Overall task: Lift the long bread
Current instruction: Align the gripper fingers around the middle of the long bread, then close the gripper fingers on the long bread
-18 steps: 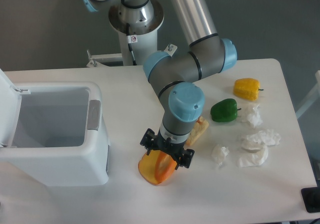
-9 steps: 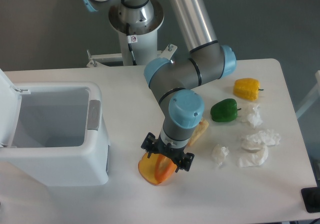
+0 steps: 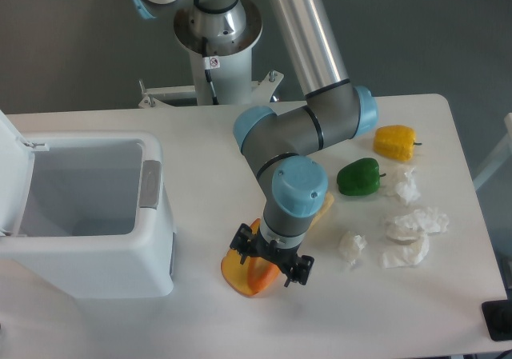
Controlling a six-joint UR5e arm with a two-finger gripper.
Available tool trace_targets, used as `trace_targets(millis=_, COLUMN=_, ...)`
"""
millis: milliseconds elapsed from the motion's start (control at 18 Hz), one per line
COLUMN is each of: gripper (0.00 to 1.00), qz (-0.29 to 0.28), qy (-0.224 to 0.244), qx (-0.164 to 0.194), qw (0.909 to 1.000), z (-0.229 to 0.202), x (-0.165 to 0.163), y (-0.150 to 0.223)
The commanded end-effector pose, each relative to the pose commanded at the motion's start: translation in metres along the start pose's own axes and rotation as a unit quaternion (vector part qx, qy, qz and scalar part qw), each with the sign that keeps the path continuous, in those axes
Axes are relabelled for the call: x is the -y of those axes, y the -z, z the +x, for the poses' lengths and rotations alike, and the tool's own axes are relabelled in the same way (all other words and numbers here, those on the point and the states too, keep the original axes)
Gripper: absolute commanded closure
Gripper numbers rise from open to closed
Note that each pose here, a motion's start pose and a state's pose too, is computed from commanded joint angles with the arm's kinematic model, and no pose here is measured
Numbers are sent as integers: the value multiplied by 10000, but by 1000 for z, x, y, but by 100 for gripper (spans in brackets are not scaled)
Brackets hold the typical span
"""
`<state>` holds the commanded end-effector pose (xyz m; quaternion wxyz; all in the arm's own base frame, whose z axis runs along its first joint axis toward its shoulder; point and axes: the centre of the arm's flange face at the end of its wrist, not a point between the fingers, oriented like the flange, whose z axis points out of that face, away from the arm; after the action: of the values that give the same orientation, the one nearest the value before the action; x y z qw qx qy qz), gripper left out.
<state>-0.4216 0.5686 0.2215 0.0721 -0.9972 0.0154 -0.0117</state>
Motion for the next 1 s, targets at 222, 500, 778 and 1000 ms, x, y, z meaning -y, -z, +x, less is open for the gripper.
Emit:
trace_targets(millis=222, gripper=0, qz=-59, qy=-59, qx=20, qw=10000, z=5, x=4, y=-5)
trace_targets(millis=500, gripper=0, qz=-80, qy=-101, qx=-12, qw=9999, z=15, x=8, y=-8)
trace_targets(millis=778, gripper=0, qz=-96, qy=-144, qx=-37, qw=9998, z=22, x=12, y=-11)
trace_targets(millis=1000, gripper=0, qz=-96, qy=-151, qx=-37, qw=9998, z=22, x=12, y=-11)
